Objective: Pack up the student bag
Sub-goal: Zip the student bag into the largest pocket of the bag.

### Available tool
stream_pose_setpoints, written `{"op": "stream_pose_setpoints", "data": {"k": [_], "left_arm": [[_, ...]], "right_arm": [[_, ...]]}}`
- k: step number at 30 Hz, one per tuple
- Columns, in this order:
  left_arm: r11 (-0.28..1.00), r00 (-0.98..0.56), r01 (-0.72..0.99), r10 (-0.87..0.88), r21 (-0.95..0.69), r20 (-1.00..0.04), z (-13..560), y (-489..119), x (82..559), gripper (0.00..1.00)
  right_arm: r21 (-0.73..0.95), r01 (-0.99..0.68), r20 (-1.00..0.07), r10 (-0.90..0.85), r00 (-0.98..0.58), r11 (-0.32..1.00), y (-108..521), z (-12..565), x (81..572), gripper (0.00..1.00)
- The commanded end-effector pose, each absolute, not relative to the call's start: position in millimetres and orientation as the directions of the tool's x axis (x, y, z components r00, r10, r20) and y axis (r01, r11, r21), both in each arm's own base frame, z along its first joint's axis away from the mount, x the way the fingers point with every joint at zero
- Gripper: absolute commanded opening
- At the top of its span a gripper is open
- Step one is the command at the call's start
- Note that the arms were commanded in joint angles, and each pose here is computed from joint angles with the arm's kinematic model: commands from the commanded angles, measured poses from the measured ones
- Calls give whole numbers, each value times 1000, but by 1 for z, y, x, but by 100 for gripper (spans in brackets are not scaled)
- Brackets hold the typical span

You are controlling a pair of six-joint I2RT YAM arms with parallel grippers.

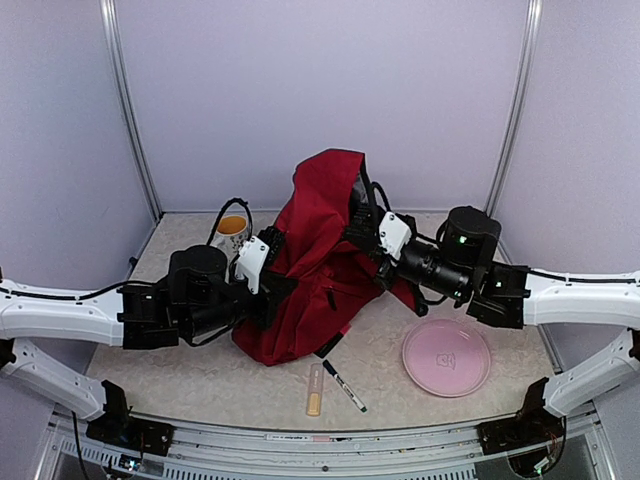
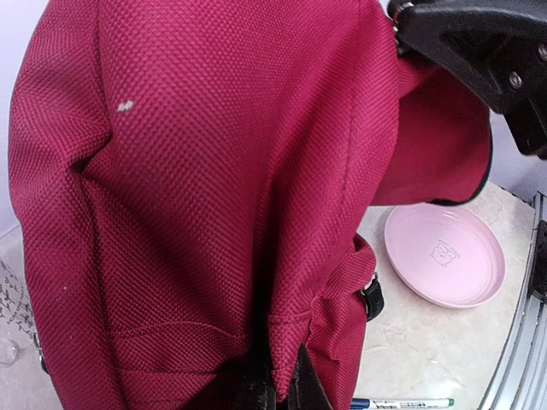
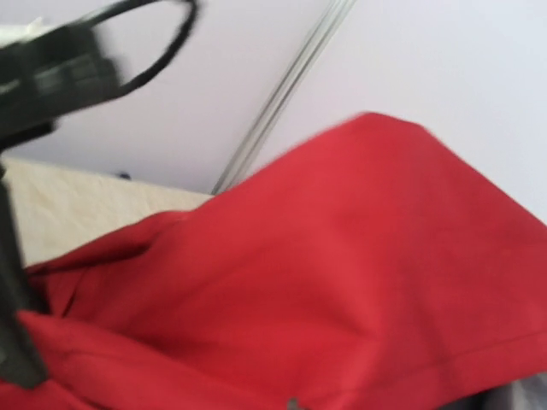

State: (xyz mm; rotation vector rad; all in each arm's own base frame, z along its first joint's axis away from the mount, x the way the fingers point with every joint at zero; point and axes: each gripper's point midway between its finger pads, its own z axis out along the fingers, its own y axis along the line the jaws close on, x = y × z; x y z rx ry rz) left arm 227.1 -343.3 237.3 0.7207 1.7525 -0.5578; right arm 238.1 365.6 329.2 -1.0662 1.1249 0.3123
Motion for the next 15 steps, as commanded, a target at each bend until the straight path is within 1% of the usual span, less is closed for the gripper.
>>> {"op": "stream_pose_setpoints", "data": {"k": [1, 4, 7, 10, 15], "left_arm": [[705, -198, 706, 102, -70, -975, 258, -337, 226, 0], [696, -207, 714, 104, -78, -973, 254, -336, 223, 0], [671, -217, 735, 100, -95, -971, 251, -335, 215, 0], [630, -216, 768, 90, -113, -972, 250, -332, 204, 0], [579, -213, 806, 88, -124, -973, 246, -325, 188, 0]], "right_arm": [[-331, -749, -932, -74, 355, 574, 348, 388, 249, 0], [-250, -764, -960, -47, 278, 594, 341, 391, 265, 0], [-175, -749, -972, 9, 235, 639, 321, 401, 283, 0], [-141, -708, -967, 56, 247, 692, 294, 423, 303, 0], [-132, -657, -964, 58, 259, 743, 268, 443, 336, 0]]}}
